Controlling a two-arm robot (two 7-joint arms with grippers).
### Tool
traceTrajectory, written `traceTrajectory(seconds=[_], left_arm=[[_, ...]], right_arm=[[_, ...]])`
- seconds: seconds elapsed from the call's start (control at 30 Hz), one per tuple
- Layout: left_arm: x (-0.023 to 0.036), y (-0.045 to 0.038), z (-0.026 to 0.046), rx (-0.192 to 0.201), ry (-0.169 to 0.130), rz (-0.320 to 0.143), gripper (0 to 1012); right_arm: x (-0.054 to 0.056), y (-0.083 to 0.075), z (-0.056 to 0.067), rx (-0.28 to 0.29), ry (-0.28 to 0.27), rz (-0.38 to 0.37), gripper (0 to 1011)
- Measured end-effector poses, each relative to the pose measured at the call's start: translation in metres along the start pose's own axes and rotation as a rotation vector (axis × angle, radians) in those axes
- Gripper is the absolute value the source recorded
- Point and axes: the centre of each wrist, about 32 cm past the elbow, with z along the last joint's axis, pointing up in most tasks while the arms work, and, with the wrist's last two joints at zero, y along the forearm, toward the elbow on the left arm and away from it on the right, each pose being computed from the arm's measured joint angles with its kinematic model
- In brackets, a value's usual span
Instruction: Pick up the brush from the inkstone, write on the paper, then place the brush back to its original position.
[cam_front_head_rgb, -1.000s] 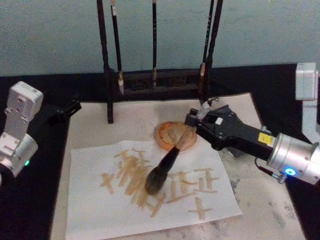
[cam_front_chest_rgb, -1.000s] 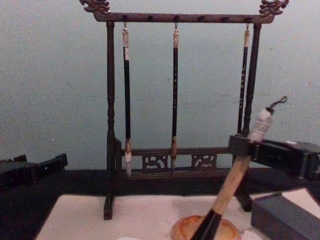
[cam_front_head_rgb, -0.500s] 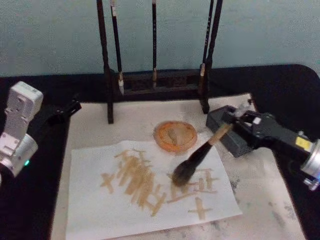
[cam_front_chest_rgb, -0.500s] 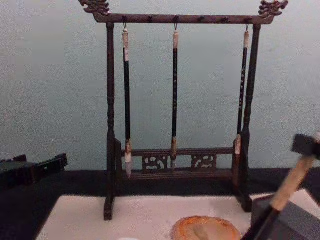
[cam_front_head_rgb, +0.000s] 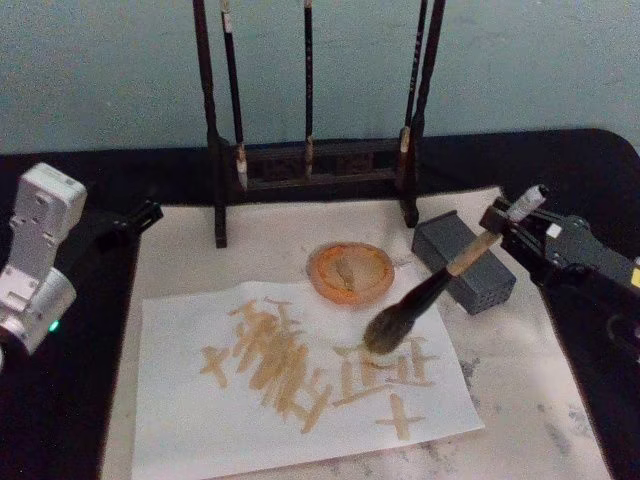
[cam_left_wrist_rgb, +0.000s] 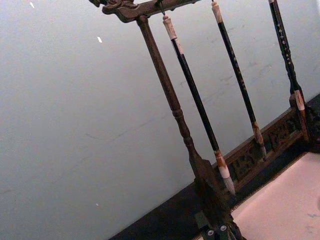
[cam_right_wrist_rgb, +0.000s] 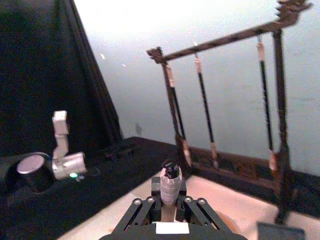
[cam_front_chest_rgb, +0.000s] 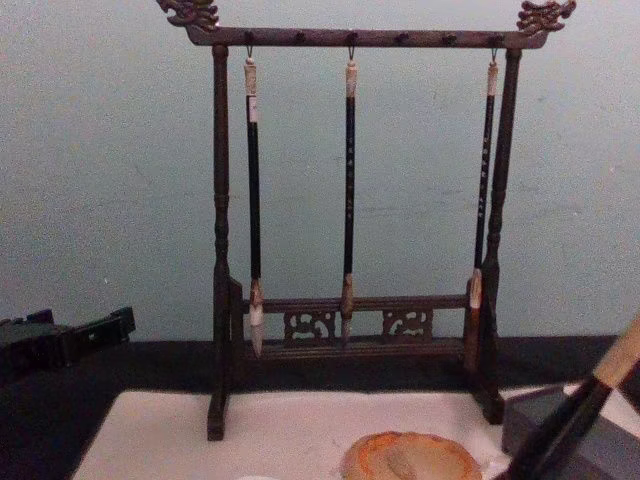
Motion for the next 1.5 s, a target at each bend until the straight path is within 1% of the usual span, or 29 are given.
traceTrajectory(seconds=[0.17,0.2,0.3,0.33,0.4,0.43,0.53,0.6,0.7,0.73,0.77,0.83,0.87,1.03,1.07,1.27,1.5], left_arm=[[0.0000,0.0000,0.0000,0.000,0.000,0.000,1002],[0.0000,0.0000,0.0000,0.000,0.000,0.000,1000],[0.0000,0.0000,0.0000,0.000,0.000,0.000,1002],[0.0000,0.0000,0.0000,0.000,0.000,0.000,1002],[0.0000,0.0000,0.0000,0.000,0.000,0.000,1002],[0.0000,0.0000,0.0000,0.000,0.000,0.000,1002],[0.0000,0.0000,0.0000,0.000,0.000,0.000,1002],[0.0000,0.0000,0.0000,0.000,0.000,0.000,1002],[0.0000,0.0000,0.0000,0.000,0.000,0.000,1002],[0.0000,0.0000,0.0000,0.000,0.000,0.000,1002],[0.0000,0.0000,0.0000,0.000,0.000,0.000,1002],[0.0000,0.0000,0.0000,0.000,0.000,0.000,1002],[0.0000,0.0000,0.0000,0.000,0.000,0.000,1002],[0.0000,0.0000,0.0000,0.000,0.000,0.000,1002],[0.0000,0.0000,0.0000,0.000,0.000,0.000,1002],[0.0000,0.0000,0.0000,0.000,0.000,0.000,1002],[0.0000,0.0000,0.0000,0.000,0.000,0.000,1002]], right_arm=[[-0.006,0.013,0.004,0.026,-0.006,0.055,163],[-0.008,0.019,0.004,0.028,-0.006,0.073,161],[-0.010,0.028,0.003,0.029,-0.003,0.100,161],[-0.012,0.034,0.002,0.028,0.001,0.115,161],[-0.012,0.039,0.000,0.027,0.006,0.126,161],[-0.012,0.044,-0.002,0.023,0.012,0.136,161],[-0.012,0.051,-0.006,0.019,0.027,0.149,161],[-0.010,0.060,-0.013,0.005,0.050,0.161,161],[-0.010,0.064,-0.016,0.000,0.058,0.166,163],[-0.008,0.069,-0.023,-0.015,0.074,0.169,161],[-0.008,0.069,-0.023,-0.015,0.074,0.169,161],[-0.005,0.075,-0.029,-0.026,0.091,0.170,161],[-0.005,0.075,-0.029,-0.026,0.091,0.170,163],[0.002,0.077,-0.041,-0.043,0.127,0.158,163],[0.002,0.077,-0.041,-0.043,0.127,0.158,163],[0.007,0.070,-0.049,-0.051,0.148,0.130,161],[0.013,0.059,-0.053,-0.049,0.156,0.094,163]])
